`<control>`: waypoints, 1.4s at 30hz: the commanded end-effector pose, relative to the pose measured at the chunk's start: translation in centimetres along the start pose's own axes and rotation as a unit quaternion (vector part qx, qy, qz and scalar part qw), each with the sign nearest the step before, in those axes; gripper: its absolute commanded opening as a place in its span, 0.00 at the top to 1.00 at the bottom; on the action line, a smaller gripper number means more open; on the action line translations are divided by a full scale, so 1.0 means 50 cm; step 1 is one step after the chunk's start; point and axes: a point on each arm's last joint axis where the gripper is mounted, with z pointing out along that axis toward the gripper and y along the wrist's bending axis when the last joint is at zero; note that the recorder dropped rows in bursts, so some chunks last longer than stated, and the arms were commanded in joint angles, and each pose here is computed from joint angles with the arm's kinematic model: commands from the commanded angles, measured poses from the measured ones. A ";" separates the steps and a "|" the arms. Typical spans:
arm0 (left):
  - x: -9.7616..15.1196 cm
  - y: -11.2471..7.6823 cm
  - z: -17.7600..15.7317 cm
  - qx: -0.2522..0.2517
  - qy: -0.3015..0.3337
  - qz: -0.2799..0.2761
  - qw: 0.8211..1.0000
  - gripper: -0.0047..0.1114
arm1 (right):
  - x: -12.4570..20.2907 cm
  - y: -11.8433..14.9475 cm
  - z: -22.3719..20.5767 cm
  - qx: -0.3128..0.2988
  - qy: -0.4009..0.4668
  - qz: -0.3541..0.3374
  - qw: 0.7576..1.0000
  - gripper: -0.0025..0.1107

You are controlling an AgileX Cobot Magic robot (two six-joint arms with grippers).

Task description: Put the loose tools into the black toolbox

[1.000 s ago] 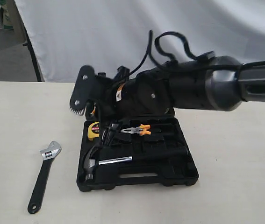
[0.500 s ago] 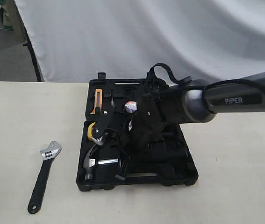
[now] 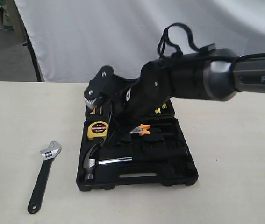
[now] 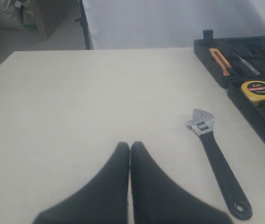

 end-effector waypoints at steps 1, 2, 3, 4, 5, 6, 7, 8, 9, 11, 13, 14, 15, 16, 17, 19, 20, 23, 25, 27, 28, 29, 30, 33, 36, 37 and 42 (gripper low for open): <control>-0.004 0.002 -0.001 -0.010 -0.010 0.000 1.000 0.95 | 0.083 0.051 0.109 -0.062 0.087 0.035 0.994 0.97; -0.004 0.002 -0.001 -0.010 -0.010 0.000 1.000 0.95 | 0.096 0.058 0.125 -0.072 0.103 0.036 0.991 0.97; -0.004 0.002 -0.001 -0.010 -0.010 0.000 1.000 0.95 | 0.109 0.065 0.141 -0.081 0.119 0.045 0.989 0.97; -0.004 0.002 -0.001 -0.010 -0.010 0.000 1.000 0.95 | 0.114 0.068 0.150 -0.085 0.127 0.052 0.987 0.97; -0.004 0.002 -0.001 -0.010 -0.010 0.000 1.000 0.95 | 0.114 0.068 0.150 -0.086 0.129 0.054 0.986 0.97; -0.004 0.002 -0.001 -0.010 -0.010 0.000 1.000 0.95 | 0.110 0.066 0.147 -0.087 0.131 0.056 0.986 0.97; -0.004 0.002 -0.001 -0.010 -0.010 0.000 1.000 0.95 | 0.100 0.062 0.137 -0.086 0.128 0.058 0.986 0.97; -0.004 0.002 -0.001 -0.010 -0.010 0.000 1.000 0.95 | 0.088 0.056 0.124 -0.085 0.123 0.059 0.987 0.97; -0.004 0.002 -0.001 -0.010 -0.010 0.000 1.000 0.95 | 0.073 0.049 0.106 -0.083 0.116 0.058 0.988 0.97; -0.004 0.002 -0.001 -0.010 -0.010 0.000 1.000 0.95 | 0.041 0.033 0.067 -0.072 0.090 0.061 0.991 0.97; -0.004 0.002 -0.001 -0.010 -0.010 0.000 1.000 0.95 | 0.005 0.014 0.021 -0.051 0.051 0.064 0.995 0.97; -0.004 0.002 -0.001 -0.010 -0.010 0.000 1.000 0.95 | -0.012 0.006 0.000 -0.044 0.032 0.067 0.996 0.97; -0.004 0.002 -0.001 -0.010 -0.010 0.000 1.000 0.95 | -0.025 0.001 -0.016 -0.039 0.015 0.072 0.997 0.97; -0.004 0.002 -0.001 -0.010 -0.010 0.000 1.000 0.95 | -0.035 -0.003 -0.030 -0.035 -0.003 0.079 0.996 0.97; -0.004 0.002 -0.001 -0.010 -0.010 0.000 1.000 0.95 | -0.042 -0.004 -0.037 -0.035 -0.017 0.090 0.995 0.97; -0.004 0.002 -0.001 -0.010 -0.010 0.000 1.000 0.95 | -0.045 -0.002 -0.040 -0.041 -0.025 0.095 0.994 0.97; -0.004 0.002 -0.001 -0.010 -0.010 0.000 1.000 0.95 | -0.041 0.001 -0.030 -0.047 -0.017 0.093 0.994 0.97; -0.004 0.002 -0.001 -0.010 -0.010 0.000 1.000 0.95 | -0.013 0.017 0.014 -0.072 0.030 0.094 0.992 0.97; -0.004 0.002 -0.001 -0.010 -0.010 0.000 1.000 0.95 | 0.014 0.032 0.052 -0.091 0.066 0.096 0.989 0.97; -0.004 0.002 -0.001 -0.010 -0.010 0.000 1.000 0.95 | 0.043 0.047 0.090 -0.108 0.101 0.098 0.984 0.97; -0.004 0.002 -0.001 -0.010 -0.010 0.000 1.000 0.95 | 0.055 0.053 0.106 -0.116 0.116 0.099 0.981 0.97; -0.004 0.002 -0.001 -0.010 -0.010 0.000 1.000 0.95 | 0.066 0.059 0.120 -0.123 0.130 0.101 0.979 0.97; -0.004 0.002 -0.001 -0.010 -0.010 0.000 1.000 0.95 | 0.073 0.063 0.129 -0.127 0.140 0.103 0.977 0.97; -0.004 0.002 -0.001 -0.010 -0.010 0.000 1.000 0.95 | 0.084 0.069 0.144 -0.133 0.152 0.103 0.974 0.97; -0.004 0.002 -0.001 -0.010 -0.010 0.000 1.000 0.95 | 0.049 0.050 0.096 -0.113 0.112 0.100 0.982 0.97; -0.004 0.002 -0.001 -0.010 -0.010 0.000 1.000 0.95 | 0.041 0.046 0.084 -0.108 0.101 0.099 0.984 0.97; -0.004 0.002 -0.001 -0.010 -0.010 0.000 1.000 0.95 | 0.017 0.031 0.055 -0.084 0.060 0.097 0.990 0.97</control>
